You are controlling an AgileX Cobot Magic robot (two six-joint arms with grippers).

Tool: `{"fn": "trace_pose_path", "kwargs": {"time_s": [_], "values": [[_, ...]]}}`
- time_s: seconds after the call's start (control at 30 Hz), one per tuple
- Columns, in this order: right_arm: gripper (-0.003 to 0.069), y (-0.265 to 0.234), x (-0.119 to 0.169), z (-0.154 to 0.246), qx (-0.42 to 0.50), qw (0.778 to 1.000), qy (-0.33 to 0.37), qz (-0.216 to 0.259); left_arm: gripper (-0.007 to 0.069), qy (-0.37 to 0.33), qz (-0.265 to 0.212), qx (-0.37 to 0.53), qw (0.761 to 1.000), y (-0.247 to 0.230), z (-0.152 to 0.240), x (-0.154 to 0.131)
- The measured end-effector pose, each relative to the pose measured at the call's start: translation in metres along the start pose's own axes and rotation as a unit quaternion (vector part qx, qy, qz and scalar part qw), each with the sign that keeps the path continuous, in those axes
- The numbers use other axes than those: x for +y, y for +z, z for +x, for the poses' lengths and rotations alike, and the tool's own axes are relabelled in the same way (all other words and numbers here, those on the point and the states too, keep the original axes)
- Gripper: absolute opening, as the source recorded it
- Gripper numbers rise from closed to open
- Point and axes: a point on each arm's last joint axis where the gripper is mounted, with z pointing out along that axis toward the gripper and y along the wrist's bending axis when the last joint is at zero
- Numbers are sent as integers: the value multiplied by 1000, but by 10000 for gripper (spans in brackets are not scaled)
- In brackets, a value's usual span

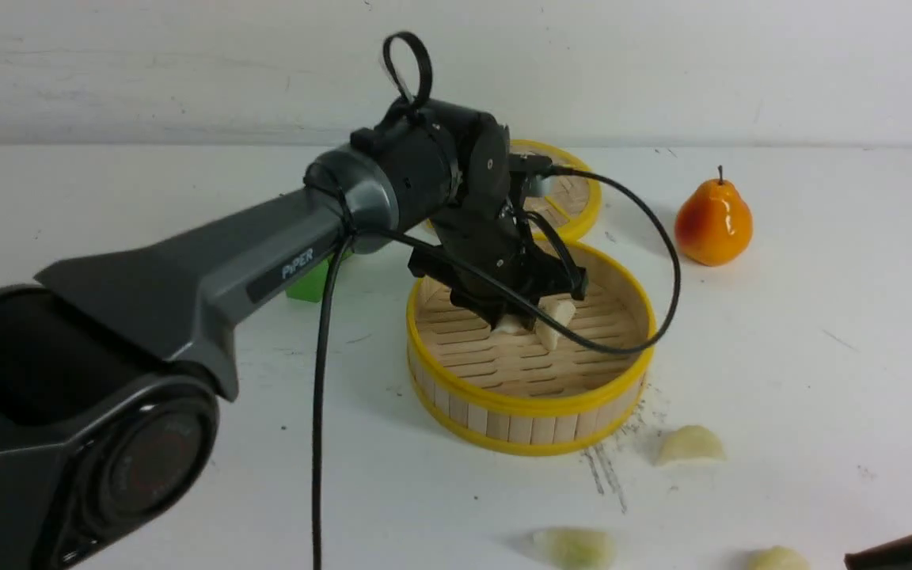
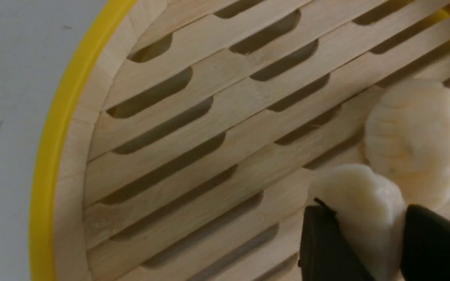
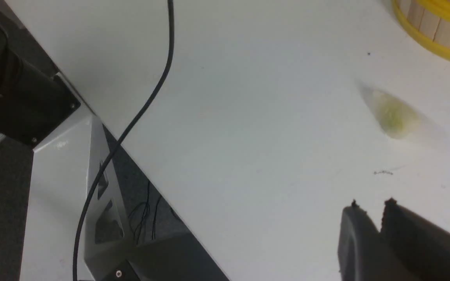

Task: Put the dumplings into the steamer on the white table.
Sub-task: 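Place the dumpling into the bamboo steamer basket with the left gripper, then reach for and grasp a dumpling on the table with the left gripper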

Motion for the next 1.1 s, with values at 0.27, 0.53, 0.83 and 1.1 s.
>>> {"fn": "trace_pose_path", "kwargs": {"time_s": [0.27, 0.53, 0.83, 1.1], "values": [[94, 0, 0, 3, 14, 1000, -4, 2, 454, 7, -2, -6, 1000, -11, -5, -1], [94, 0, -1, 2, 9, 1000, -5, 8, 532, 123, 27, -13, 992, -139, -15, -16], [94, -1, -13, 9, 49, 996, 11, 70, 509, 221, 100, -3, 970, -204, 31, -47], [94, -4, -24, 14, 68, 987, 53, 137, 463, 502, 143, 115, 845, -140, 103, -86]]}}
